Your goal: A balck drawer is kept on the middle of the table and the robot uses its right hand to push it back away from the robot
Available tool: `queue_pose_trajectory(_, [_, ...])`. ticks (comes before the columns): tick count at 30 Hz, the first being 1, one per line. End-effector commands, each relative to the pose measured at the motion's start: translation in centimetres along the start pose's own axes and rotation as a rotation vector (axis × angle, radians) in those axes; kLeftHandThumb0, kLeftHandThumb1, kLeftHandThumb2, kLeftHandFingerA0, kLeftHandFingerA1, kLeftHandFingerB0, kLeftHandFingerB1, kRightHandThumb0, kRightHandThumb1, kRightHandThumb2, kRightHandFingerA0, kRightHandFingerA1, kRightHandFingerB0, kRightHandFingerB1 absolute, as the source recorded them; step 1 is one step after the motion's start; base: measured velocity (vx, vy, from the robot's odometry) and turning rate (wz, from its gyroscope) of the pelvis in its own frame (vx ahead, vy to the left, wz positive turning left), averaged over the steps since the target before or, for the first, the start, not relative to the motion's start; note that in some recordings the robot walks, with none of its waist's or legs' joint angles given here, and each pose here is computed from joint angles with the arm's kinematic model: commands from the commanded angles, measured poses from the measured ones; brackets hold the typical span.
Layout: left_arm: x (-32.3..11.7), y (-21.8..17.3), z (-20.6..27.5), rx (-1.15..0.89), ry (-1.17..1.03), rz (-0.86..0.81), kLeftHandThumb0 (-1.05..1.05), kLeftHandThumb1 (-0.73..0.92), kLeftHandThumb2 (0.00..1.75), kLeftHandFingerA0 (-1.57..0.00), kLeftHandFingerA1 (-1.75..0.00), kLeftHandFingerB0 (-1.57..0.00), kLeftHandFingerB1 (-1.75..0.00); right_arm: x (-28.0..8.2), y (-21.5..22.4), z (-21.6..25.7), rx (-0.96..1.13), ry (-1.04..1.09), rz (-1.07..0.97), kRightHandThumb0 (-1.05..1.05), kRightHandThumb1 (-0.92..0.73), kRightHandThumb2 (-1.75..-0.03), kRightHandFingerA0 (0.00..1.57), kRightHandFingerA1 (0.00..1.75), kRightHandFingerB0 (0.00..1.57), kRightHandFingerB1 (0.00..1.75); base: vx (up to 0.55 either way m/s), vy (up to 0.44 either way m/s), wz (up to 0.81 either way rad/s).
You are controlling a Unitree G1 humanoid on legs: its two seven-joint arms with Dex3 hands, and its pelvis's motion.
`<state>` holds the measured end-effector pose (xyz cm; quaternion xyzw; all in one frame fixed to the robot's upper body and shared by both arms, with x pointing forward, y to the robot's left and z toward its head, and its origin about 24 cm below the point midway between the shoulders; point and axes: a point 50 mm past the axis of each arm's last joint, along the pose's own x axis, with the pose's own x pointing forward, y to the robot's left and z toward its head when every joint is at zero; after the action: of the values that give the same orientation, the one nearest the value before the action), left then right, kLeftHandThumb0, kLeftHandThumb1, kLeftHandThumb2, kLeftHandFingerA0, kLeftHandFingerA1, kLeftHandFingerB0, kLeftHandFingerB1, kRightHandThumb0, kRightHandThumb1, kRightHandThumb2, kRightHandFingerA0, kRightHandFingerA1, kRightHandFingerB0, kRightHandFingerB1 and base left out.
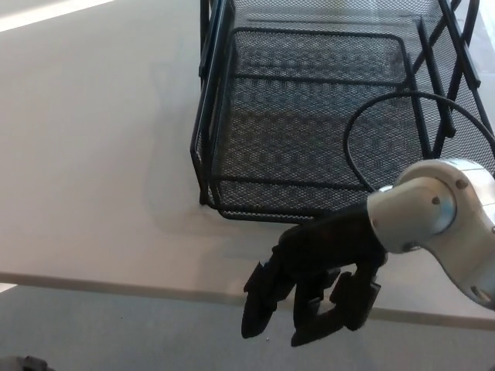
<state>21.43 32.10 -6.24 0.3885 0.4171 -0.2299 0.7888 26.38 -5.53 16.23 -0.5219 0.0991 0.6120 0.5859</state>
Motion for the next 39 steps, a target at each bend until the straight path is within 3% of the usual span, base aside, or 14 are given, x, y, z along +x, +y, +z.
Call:
queue_pose_trajectory(1, [-0.2, 0.3, -0.4, 0.020, 0.019, 0.004, -0.56, 0.76, 0.63, -0.49, -0.38, -0.34, -0.33, 0.5, -1.7, -0.8, -0.022, 0.063, -0.039, -0.47, -0.79, -0.63, 0.47, 0.44, 0.36, 0.36, 0.00, 0.000, 0.00])
queue_pose_trajectory(25, [-0.2, 0.1, -0.4, 0.010, 0.010, -0.004, -0.57, 0.73, 0.63, -0.47, -0.39, -0.31, -0.33, 0.8, -8.4, -6.8, 0.115, 0.259, -0.208, -0.53, -0.77, -0.63, 0.48, 0.43, 0.37, 0.37, 0.00, 0.000, 0.00])
queue_pose_trajectory(39, [-0.3, 0.3, -0.4, 0.027, 0.010, -0.003, -0.56, 0.77, 0.63, -0.48, -0.38, -0.33, -0.33, 1.1, -1.8, -3.4, -0.032, 0.107, -0.060, -0.50, -0.77, -0.63, 0.48, 0.43, 0.38, 0.36, 0.00, 0.000, 0.00])
